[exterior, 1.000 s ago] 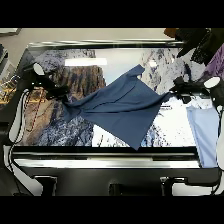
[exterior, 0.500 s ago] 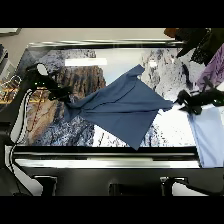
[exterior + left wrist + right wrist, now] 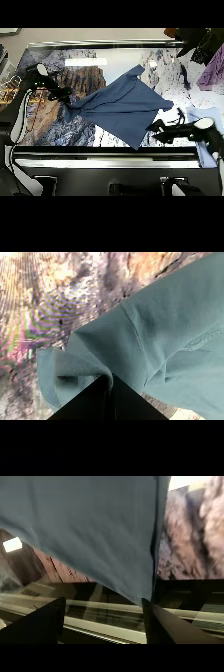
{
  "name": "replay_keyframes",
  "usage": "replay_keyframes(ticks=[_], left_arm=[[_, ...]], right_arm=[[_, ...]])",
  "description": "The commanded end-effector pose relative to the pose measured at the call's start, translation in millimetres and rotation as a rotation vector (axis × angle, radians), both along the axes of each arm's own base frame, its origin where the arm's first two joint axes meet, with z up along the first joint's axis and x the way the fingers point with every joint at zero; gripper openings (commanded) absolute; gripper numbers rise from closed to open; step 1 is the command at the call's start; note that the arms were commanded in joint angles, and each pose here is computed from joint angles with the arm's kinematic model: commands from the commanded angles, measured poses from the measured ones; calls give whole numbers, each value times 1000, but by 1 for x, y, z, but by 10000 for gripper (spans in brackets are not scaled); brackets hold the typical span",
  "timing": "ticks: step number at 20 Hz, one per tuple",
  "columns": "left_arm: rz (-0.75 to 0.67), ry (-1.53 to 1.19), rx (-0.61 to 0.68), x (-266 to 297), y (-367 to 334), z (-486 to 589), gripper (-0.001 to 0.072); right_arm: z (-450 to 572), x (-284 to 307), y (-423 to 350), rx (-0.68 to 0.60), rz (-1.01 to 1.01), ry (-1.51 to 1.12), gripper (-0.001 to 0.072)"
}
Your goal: Fold the clothes and pants, and hang the long-sleeved shirts on hangers.
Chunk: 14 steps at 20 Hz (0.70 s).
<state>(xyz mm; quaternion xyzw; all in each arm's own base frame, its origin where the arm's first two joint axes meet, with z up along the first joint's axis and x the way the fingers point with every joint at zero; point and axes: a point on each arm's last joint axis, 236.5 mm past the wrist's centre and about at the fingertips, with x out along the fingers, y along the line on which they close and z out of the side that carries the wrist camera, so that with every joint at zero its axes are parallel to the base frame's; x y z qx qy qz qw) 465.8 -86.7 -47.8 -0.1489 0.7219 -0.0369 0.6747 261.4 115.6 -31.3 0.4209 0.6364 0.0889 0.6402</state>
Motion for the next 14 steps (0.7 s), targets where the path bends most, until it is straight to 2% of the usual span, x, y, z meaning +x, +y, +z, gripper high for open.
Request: replay_keyframes(ticks=[1, 14], left_arm=[[-2, 11, 0, -3, 1, 0, 14], [-5, 9, 1, -2, 1, 0, 14]], right_arm=[[-25, -24, 35, 4, 21, 21, 559], [-51, -37, 38, -49, -19, 63, 559]])
